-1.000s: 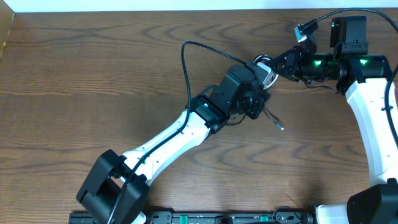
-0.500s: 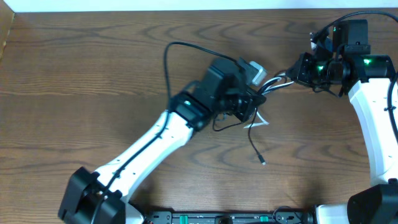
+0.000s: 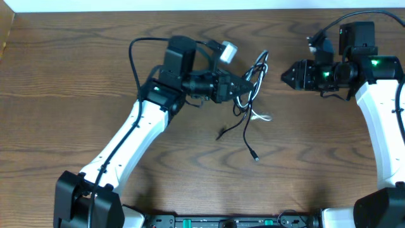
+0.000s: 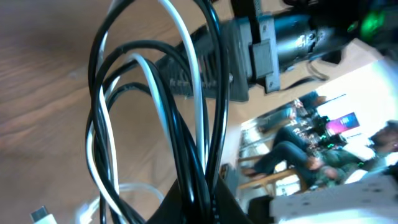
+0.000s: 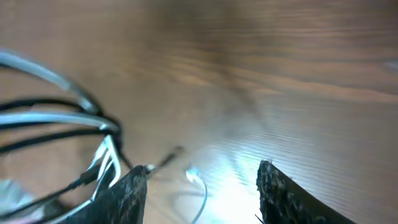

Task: Untangle cables
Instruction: 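Release the bundle onto the table and withdraw both grippers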

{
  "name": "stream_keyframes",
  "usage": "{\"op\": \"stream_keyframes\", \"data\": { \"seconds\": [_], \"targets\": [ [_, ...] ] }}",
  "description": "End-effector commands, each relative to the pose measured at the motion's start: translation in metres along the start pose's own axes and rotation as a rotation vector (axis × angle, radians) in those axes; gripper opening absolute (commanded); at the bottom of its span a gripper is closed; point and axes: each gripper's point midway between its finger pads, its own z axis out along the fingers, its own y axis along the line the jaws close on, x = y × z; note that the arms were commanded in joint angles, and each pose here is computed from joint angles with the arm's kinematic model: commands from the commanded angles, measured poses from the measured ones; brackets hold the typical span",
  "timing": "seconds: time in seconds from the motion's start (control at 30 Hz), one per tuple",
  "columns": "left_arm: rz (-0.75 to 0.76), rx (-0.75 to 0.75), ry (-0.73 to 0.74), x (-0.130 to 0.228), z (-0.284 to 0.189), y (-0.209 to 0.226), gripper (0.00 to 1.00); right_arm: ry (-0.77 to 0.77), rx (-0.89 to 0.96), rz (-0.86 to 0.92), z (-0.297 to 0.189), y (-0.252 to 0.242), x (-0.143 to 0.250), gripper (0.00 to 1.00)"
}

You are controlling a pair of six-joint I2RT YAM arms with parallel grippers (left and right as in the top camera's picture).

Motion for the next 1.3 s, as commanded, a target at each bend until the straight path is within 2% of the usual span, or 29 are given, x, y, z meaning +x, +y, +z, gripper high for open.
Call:
{"op": "stream_keyframes", "data": {
  "seconds": [0.0,0.1,0.23,0.43,0.63,0.77,0.9,0.97,1.07,1.13,1.27],
  "targets": [
    [-0.069,0.108,0.014,-0.006,-0.010,-0.022,0.08,-0.023,-0.154,-0.084,-0.010,0.030,-0.004,0.53],
    [-0.087,0.137,0.005,-0.012,-0.012,-0.029,0.07,-0.029,-0.168,-0.104,-0.007,0.037,-0.006,0.54],
    [-0.167,0.157,0.015,-0.013,-0.013,-0.033,0.08,-0.072,-0.198,-0.174,-0.002,0.053,-0.017,0.65],
    [-0.280,0.148,0.015,-0.015,-0.012,-0.032,0.07,-0.081,-0.237,-0.243,0.003,0.072,-0.017,0.63],
    [-0.477,0.113,-0.009,-0.020,-0.011,-0.025,0.07,-0.102,-0.210,-0.300,0.012,0.085,-0.021,0.65],
    [-0.491,0.127,-0.022,-0.026,-0.012,-0.029,0.07,-0.097,-0.119,-0.221,0.023,0.076,-0.023,0.63],
    [-0.461,0.149,-0.038,-0.032,-0.013,-0.035,0.07,-0.031,-0.061,-0.095,0.048,0.068,-0.013,0.58],
    [-0.453,0.156,-0.043,-0.035,-0.014,-0.037,0.08,0.013,-0.049,-0.052,0.063,0.064,-0.006,0.52],
    [-0.428,0.165,-0.056,-0.039,-0.018,-0.038,0.07,0.060,0.086,0.066,0.083,0.031,0.001,0.49],
    [-0.409,0.161,-0.085,-0.046,-0.027,-0.034,0.08,0.074,0.195,0.127,0.089,0.001,0.004,0.54],
    [-0.370,0.123,-0.177,-0.065,-0.056,-0.016,0.08,0.122,0.273,0.211,0.093,-0.045,0.009,0.54]
  ]
}}
